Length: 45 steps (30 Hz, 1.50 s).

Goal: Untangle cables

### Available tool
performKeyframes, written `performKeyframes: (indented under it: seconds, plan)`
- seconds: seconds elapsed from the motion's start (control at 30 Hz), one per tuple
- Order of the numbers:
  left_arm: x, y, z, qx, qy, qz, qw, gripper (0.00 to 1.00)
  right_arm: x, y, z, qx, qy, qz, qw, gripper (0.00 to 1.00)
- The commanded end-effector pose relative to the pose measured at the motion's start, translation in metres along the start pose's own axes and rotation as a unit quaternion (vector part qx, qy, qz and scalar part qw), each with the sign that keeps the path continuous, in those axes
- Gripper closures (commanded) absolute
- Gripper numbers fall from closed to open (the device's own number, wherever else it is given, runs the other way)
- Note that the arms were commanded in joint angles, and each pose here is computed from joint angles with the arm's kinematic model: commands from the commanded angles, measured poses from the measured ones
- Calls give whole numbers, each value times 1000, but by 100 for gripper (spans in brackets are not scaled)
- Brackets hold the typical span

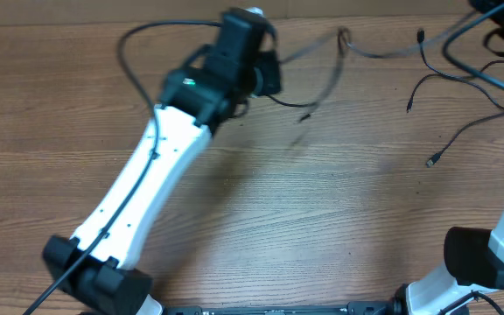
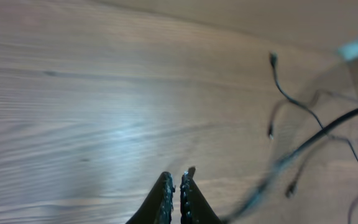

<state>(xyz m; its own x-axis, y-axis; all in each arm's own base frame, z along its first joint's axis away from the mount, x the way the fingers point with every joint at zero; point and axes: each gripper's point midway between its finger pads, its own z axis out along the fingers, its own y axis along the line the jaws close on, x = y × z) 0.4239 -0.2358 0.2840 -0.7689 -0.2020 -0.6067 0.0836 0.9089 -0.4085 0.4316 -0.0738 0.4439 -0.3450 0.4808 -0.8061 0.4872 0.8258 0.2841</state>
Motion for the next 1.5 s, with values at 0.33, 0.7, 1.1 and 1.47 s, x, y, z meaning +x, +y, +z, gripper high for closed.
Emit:
performKeyframes:
  seconds: [0.33,0.7,1.1,1.47]
  plan:
    - [-19,34,-20,14,5,-30,999,96,-14,-36,-3,29,-6,13,999,24]
    - [-13,23,-21,47,20,54,997,96,17,33,-16,-187,51,-197,961,0]
    - [1,-20,-33,182,33,210,960,96,119,94,-104,-539,61,-469,697,0]
    - [4,-31,-37,211,29,243,946,96,194,128,-114,-605,116,-505,605,0]
